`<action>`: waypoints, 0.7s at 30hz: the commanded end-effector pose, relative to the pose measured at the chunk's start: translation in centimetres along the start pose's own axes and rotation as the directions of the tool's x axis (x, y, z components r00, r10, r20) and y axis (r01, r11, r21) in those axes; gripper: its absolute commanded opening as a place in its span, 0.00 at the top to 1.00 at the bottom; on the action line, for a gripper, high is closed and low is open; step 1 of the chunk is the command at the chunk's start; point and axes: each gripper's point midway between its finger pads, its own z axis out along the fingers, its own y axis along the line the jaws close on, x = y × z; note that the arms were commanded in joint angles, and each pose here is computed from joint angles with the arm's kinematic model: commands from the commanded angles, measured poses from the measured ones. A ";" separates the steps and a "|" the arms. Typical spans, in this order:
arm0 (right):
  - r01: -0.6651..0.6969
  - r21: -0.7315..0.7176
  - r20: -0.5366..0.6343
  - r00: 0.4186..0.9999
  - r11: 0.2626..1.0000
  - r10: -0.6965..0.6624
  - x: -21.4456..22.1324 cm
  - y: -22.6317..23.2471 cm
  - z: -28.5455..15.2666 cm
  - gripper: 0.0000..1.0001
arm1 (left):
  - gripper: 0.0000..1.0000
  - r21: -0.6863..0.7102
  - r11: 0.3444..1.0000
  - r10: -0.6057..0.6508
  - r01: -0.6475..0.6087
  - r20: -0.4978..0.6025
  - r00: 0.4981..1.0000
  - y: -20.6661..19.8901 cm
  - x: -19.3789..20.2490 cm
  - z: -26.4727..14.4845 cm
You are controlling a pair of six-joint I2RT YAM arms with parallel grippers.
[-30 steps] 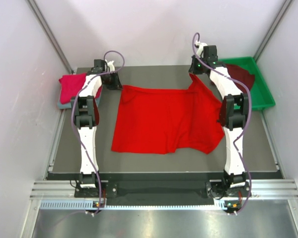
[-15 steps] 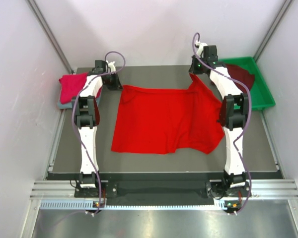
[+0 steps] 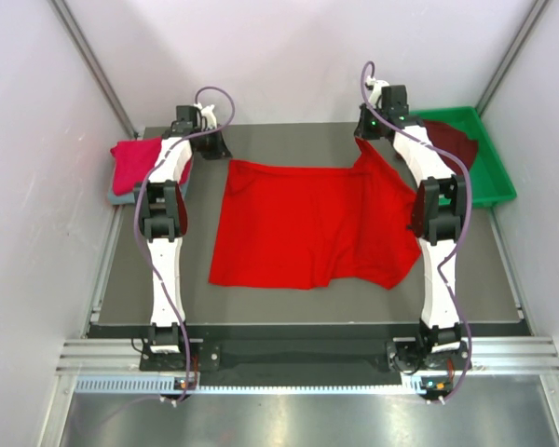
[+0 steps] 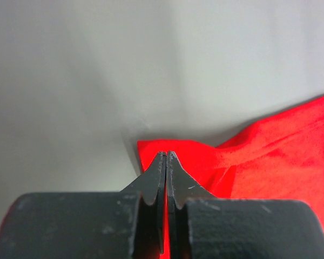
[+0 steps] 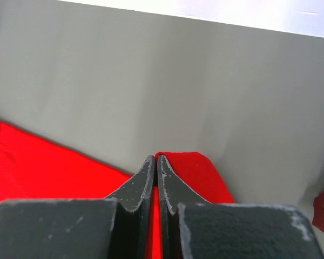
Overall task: Fold and stack the t-shirts
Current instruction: Flatten the tshirt out
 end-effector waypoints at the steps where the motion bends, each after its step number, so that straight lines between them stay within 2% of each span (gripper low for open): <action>1: 0.041 -0.019 0.095 0.995 0.999 -0.039 -3.9 2.0 -2.2 1.00 | 1.00 0.003 0.998 0.060 -0.061 0.113 0.992 -1.7 -4.3 -2.2; 7: 0.044 -0.019 0.098 0.994 0.999 -0.042 -4.1 2.1 -2.4 1.00 | 1.00 -0.045 0.998 0.058 -0.054 0.095 0.994 0.0 -3.6 -1.7; 8: 0.043 -0.016 0.094 0.995 0.999 -0.041 -3.9 1.9 -2.4 1.00 | 0.97 -0.072 0.996 0.054 -0.048 0.089 0.995 0.4 -3.5 -1.7; 9: 0.042 -0.015 0.097 0.994 0.999 -0.040 -4.0 1.9 -2.5 1.00 | 0.85 -0.082 0.996 0.050 -0.043 0.084 0.995 0.7 -3.3 -1.6; 12: 0.046 -0.016 0.099 0.994 0.999 -0.044 -4.0 2.0 -2.5 1.00 | 0.78 -0.083 0.996 0.043 -0.037 0.073 0.996 0.8 -2.8 -1.5; 13: 0.044 -0.015 0.096 0.994 0.999 -0.043 -3.9 1.8 -2.4 1.00 | 0.70 -0.081 0.996 0.039 -0.034 0.069 0.997 0.7 -2.7 -1.4; 16: 0.041 -0.015 0.096 0.995 0.999 -0.040 -3.9 1.8 -2.3 1.00 | 0.63 -0.082 0.996 0.027 -0.022 0.053 0.998 1.1 -2.0 -1.1; 21: 0.050 -0.014 0.096 0.994 0.999 -0.049 -3.9 2.0 -2.4 1.00 | 0.64 -0.074 0.997 0.010 -0.009 0.024 1.000 1.3 -0.9 -0.6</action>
